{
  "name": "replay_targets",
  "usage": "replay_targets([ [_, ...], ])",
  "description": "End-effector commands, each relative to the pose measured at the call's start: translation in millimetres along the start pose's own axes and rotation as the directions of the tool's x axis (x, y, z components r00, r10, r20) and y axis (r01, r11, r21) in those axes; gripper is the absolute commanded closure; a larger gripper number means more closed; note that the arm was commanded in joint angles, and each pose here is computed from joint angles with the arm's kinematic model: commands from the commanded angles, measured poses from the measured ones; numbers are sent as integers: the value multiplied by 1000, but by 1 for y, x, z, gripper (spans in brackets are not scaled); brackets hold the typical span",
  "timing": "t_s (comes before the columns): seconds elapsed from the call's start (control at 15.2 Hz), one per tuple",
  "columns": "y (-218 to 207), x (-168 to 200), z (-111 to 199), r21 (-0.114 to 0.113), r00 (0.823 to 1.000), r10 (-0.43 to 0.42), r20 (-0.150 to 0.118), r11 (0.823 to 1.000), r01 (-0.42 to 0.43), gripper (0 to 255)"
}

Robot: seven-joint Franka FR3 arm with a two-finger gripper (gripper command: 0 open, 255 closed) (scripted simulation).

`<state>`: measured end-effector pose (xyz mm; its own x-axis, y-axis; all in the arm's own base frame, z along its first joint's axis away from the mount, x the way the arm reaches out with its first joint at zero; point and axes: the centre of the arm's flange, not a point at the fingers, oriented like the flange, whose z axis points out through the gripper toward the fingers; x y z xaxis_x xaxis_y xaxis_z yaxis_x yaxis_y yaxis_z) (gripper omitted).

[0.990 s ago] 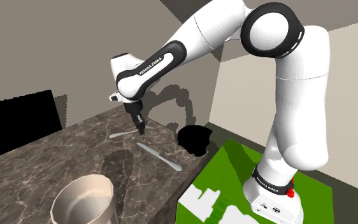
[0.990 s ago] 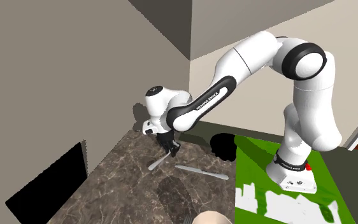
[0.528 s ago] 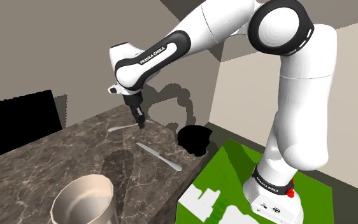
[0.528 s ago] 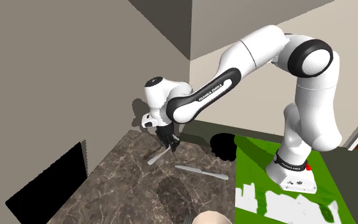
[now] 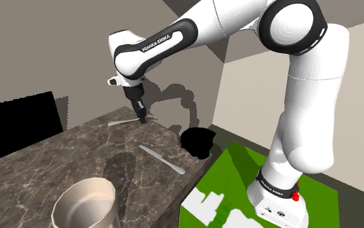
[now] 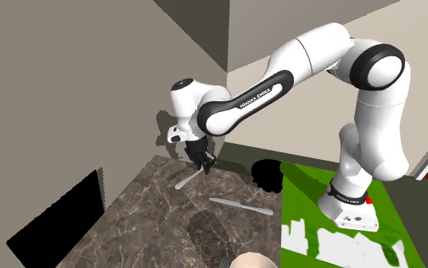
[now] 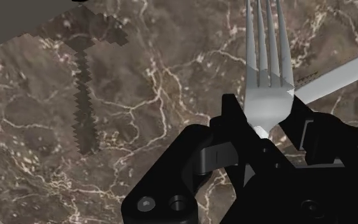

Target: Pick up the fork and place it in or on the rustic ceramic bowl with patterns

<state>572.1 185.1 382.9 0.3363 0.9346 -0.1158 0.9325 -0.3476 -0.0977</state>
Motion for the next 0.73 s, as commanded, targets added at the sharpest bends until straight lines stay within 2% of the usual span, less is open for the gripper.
replay_targets([
  [0.0,-1,-2,-12,0,1000,0,0,1000,0,255],
  [0.66,-6,-9,-64,0,1000,0,0,1000,0,255],
])
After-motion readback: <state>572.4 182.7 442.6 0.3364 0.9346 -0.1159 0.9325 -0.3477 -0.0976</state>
